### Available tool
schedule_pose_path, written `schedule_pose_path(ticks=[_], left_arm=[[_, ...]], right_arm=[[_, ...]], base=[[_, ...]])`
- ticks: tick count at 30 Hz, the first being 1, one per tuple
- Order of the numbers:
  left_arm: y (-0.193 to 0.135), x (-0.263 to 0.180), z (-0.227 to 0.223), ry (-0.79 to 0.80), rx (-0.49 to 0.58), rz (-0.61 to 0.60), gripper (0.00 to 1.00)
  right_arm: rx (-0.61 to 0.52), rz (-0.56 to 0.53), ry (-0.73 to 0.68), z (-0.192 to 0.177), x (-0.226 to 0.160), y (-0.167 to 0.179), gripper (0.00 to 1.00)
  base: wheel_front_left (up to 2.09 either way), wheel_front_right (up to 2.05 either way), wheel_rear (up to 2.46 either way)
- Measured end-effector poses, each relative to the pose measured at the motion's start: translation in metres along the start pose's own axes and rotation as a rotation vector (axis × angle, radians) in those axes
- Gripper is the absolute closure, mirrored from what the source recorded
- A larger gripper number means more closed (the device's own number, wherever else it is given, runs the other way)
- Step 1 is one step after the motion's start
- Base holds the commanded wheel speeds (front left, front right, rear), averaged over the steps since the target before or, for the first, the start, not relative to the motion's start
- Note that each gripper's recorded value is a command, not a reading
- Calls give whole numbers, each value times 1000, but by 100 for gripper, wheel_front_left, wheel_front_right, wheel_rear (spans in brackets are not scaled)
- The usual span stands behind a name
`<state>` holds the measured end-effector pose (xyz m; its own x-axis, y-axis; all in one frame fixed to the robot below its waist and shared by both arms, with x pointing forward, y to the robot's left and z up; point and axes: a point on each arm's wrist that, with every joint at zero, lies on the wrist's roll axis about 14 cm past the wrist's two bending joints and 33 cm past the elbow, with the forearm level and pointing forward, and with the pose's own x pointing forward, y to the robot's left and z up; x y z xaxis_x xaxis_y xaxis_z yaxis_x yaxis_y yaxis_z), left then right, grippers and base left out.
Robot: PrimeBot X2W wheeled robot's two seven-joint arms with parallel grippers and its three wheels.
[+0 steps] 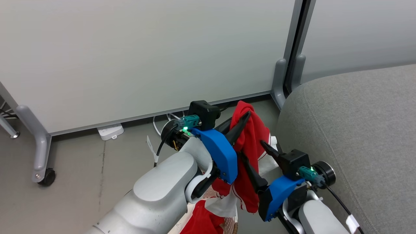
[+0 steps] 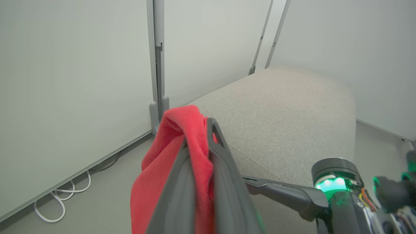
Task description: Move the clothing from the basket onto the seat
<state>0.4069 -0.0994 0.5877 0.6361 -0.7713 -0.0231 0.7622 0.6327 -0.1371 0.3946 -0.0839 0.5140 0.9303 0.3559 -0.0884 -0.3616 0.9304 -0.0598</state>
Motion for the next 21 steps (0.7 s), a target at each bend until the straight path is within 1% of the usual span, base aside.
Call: schedule_pose_path(ticks=[12,13,14,15,21], left_arm=[[-5,0,1,-6,-6,-14,100],[-5,0,1,-5,-7,-16,100],[-6,0,1,-5,-12,-16,100],[-5,0,2,-7,-13,-16,100],[-7,0,3,-10,-9,-21,100]], right_arm=[[-31,63,74,-7,30,6,0],[-27,66,78,-7,32,6,30],[-26,67,84,-8,33,6,57],[-29,69,84,-8,34,6,100],[-32,76,78,-7,38,6,100]], base=[[0,0,0],[0,0,0],[0,0,0],[0,0,0],[0,0,0]])
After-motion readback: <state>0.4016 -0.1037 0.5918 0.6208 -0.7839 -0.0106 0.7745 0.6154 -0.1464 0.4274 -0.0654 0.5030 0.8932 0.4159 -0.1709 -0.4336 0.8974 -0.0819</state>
